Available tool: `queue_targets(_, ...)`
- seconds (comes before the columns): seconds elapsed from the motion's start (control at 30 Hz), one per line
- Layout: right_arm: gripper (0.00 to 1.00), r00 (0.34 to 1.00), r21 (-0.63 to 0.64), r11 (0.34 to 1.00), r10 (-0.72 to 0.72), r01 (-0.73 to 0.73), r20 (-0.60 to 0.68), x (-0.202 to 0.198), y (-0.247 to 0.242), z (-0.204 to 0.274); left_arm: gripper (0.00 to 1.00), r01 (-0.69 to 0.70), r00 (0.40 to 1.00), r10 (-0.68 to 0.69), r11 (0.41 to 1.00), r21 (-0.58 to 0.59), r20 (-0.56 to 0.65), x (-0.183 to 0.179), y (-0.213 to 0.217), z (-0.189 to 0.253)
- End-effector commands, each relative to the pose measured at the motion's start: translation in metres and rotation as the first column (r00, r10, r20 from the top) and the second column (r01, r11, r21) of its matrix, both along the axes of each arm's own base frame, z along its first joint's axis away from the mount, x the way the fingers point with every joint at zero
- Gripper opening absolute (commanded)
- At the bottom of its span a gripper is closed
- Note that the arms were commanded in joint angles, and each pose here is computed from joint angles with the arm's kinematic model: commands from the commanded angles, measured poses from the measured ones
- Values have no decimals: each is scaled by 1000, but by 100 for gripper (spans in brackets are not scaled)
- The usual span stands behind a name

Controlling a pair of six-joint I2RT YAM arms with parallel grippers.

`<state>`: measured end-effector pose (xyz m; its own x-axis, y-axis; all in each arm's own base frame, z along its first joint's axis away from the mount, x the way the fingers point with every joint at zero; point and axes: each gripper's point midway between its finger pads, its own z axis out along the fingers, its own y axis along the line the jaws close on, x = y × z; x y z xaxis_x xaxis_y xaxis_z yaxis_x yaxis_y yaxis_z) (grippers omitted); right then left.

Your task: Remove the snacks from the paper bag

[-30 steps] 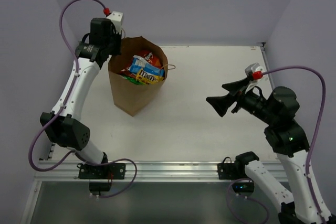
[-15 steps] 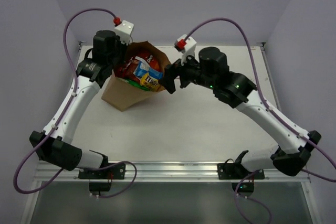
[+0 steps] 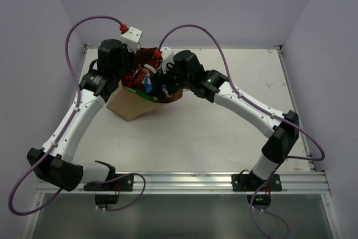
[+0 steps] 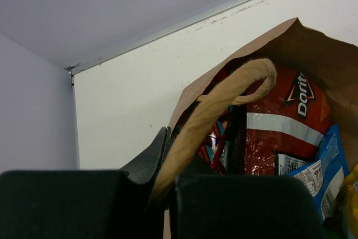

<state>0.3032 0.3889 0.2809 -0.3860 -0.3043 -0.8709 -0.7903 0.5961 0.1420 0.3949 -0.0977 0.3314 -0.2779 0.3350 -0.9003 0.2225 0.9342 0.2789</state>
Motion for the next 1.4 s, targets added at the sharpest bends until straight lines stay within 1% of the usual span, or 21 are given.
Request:
queue_targets(0.0, 84, 997, 36, 996, 76, -76, -4, -6, 15, -1, 0, -12, 993, 17, 999, -39, 114, 3, 1, 32)
queue_targets(0.23, 85, 988, 3, 992, 127, -127, -86, -19, 14, -37, 0, -15, 994, 20, 999, -38, 111, -1, 3, 31)
queue_targets(0.27, 84, 988, -1, 992, 125, -126, -91, -18, 14, -41, 0, -14, 994, 18, 999, -38, 111, -1, 3, 31)
queue_targets(0.33, 76, 987, -11, 992, 123, -125, -103, -19, 13, -49, 0, -12, 994, 17, 999, -38, 111, -1, 3, 30)
queue_targets(0.37, 71, 987, -16, 993, 117, -120, -107, -17, 12, -51, 0, -13, 994, 17, 999, -38, 109, -2, 3, 30)
queue_targets(0.4, 57, 987, -19, 993, 117, -120, -109, -18, 12, -52, 0, -14, 994, 18, 999, -39, 112, -2, 3, 31)
queue_targets(0.47, 41, 988, -17, 993, 118, -120, -98, -17, 11, -49, 0, -8, 994, 12, 999, -39, 109, -3, 2, 29)
queue_targets(0.5, 27, 990, -10, 993, 118, -119, -83, -16, 12, -42, 0, -8, 994, 12, 999, -39, 109, -2, 2, 29)
queue_targets(0.57, 16, 991, 4, 993, 122, -122, -55, -16, 11, -28, 0, -7, 995, 10, 999, -35, 99, -3, 2, 23)
queue_targets(0.63, 3, 993, 43, 992, 117, -118, 15, -14, 8, 8, 0, -6, 995, 9, 999, -34, 95, -3, 2, 20)
queue_targets(0.67, 0, 993, 50, 993, 108, -110, 37, -13, 6, 20, 0, -7, 996, 10, 999, -35, 88, -3, 2, 16)
queue_targets(0.73, 0, 990, 86, 994, 56, -67, 127, -9, -6, 59, 0, 3, 996, 2, 999, -49, 89, -5, 0, 15)
queue_targets(0.87, 0, 970, 138, 989, -81, 50, 227, 4, -42, 106, 0, 14, 996, -9, 998, -57, 93, -6, -2, 15)
queue_targets(0.97, 0, 941, 179, 968, -218, 175, 258, 19, -83, 120, 0, 18, 996, -13, 998, -55, 85, -6, -3, 12)
queue_targets(1.03, 0, 934, 192, 953, -277, 236, 225, 26, -104, 109, 0, 21, 996, -17, 998, -54, 84, -7, -3, 10)
queue_targets(1.07, 0, 911, 230, 929, -341, 289, 232, 35, -129, 118, 0, 23, 996, -18, 998, -54, 82, -7, -3, 10)
queue_targets(1.1, 0, 905, 219, 919, -372, 328, 205, 41, -140, 102, 0, 22, 997, -18, 998, -53, 75, -8, -3, 6)
queue_targets(1.17, 0, 853, 230, 877, -470, 422, 226, 61, -175, 98, 0, 24, 997, -20, 998, -57, 74, -8, -4, 6)
queue_targets(1.2, 0, 842, 192, 868, -492, 458, 219, 69, -184, 74, 0, 26, 997, -22, 998, -58, 72, -9, -4, 5)
queue_targets(1.23, 0, 811, 192, 840, -540, 507, 226, 83, -202, 67, 0, 33, 997, -29, 998, -60, 67, -10, -5, 3)
queue_targets(1.37, 0, 757, 67, 769, -638, 635, 140, 127, -235, -7, 0, 41, 997, -36, 997, -67, 66, -12, -6, 2)
